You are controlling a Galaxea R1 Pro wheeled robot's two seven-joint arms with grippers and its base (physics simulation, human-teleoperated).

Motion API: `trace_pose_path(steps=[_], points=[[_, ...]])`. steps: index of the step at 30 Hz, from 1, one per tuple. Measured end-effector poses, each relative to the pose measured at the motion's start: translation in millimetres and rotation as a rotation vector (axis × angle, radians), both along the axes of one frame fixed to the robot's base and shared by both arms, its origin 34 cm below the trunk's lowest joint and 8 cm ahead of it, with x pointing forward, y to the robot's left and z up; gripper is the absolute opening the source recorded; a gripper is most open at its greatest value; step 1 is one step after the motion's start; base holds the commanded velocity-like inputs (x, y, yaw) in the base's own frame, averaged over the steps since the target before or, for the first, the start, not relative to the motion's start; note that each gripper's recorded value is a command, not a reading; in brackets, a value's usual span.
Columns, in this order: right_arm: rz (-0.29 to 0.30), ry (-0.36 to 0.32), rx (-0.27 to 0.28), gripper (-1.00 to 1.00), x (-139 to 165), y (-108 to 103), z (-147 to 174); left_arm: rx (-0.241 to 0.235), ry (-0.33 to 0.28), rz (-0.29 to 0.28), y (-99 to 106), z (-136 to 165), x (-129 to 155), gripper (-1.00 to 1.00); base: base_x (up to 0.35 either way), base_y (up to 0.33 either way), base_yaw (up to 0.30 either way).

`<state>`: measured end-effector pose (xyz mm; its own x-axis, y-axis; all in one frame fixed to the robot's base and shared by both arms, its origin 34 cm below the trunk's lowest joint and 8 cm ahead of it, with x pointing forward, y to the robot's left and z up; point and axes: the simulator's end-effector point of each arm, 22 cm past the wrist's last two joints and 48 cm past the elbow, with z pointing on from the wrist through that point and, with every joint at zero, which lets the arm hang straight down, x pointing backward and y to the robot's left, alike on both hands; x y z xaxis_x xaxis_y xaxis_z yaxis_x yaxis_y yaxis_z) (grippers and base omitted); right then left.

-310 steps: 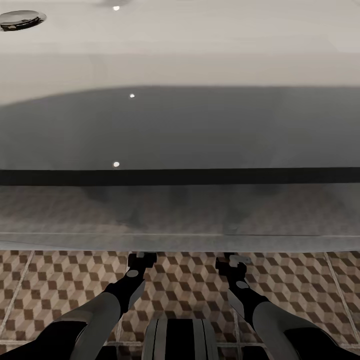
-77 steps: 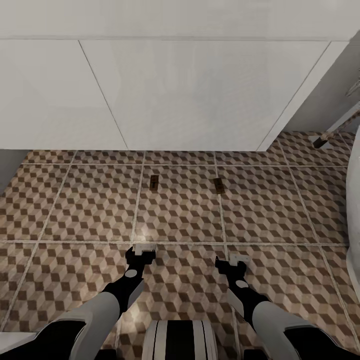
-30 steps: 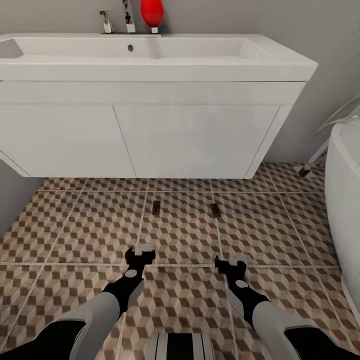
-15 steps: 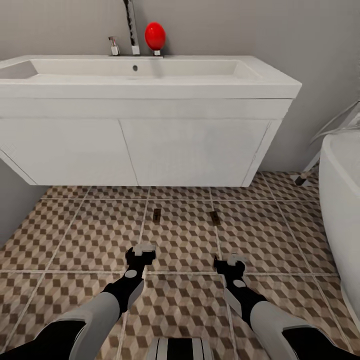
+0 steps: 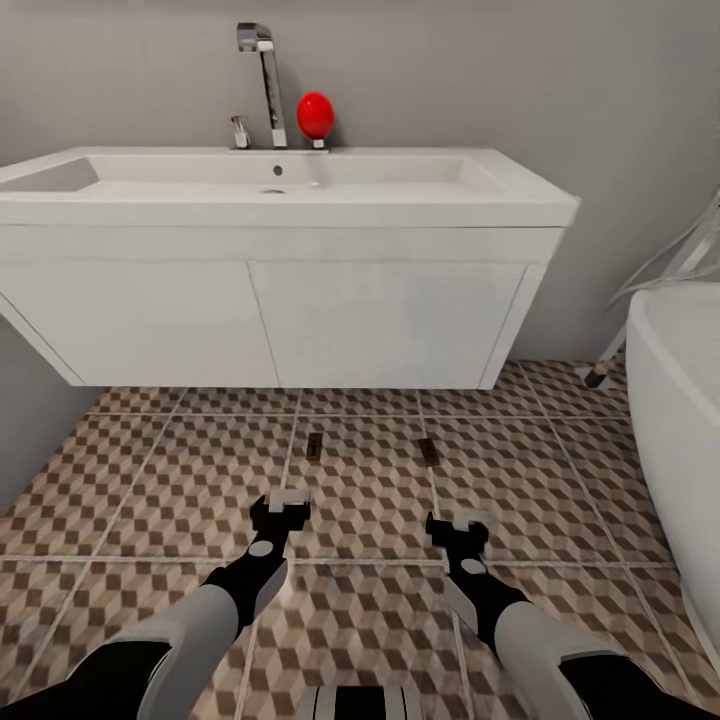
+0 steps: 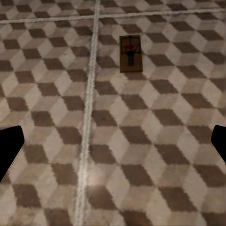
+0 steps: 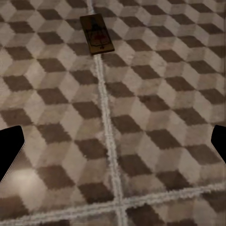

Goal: Take the four mousetraps from the cabinet in the bathroom and place them on the bathroom floor. Make sure all four end up on the same floor surface, and ensure that at least two of them are either under or directly next to the same bathroom sink.

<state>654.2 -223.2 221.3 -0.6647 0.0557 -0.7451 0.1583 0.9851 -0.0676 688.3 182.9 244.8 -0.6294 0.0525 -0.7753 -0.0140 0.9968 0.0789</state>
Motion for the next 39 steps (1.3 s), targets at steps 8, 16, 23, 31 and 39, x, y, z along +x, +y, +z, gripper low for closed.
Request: trace_pose_path(steps=[8, 16, 23, 31, 39], points=[[0.003, -0.031, 0.001, 1.0, 8.6, 0.5, 19.3, 0.001, -0.032, 0.003, 1.5, 20.5, 7.8, 1.0, 0.0, 0.0, 0.0], [0.004, -0.056, 0.001, 1.0, 15.8, 0.6, 38.0, 0.0, -0.063, 0.003, 1.2, 41.2, 14.8, 1.0, 0.0, 0.0, 0.0], [0.004, -0.083, 0.001, 1.0, 22.4, 0.6, 55.5, 0.0, -0.091, 0.004, 1.2, 59.6, 20.5, 1.0, 0.0, 0.0, 0.0], [0.008, -0.116, 0.0, 1.0, 29.7, -0.2, 75.9, 0.001, -0.123, 0.009, 2.5, 80.7, 26.3, 1.0, 0.0, 0.0, 0.0], [0.007, -0.15, -0.008, 1.0, 36.4, -5.7, 96.5, 0.003, -0.138, 0.011, 2.9, 95.9, 26.4, 1.0, 0.0, 0.0, 0.0]])
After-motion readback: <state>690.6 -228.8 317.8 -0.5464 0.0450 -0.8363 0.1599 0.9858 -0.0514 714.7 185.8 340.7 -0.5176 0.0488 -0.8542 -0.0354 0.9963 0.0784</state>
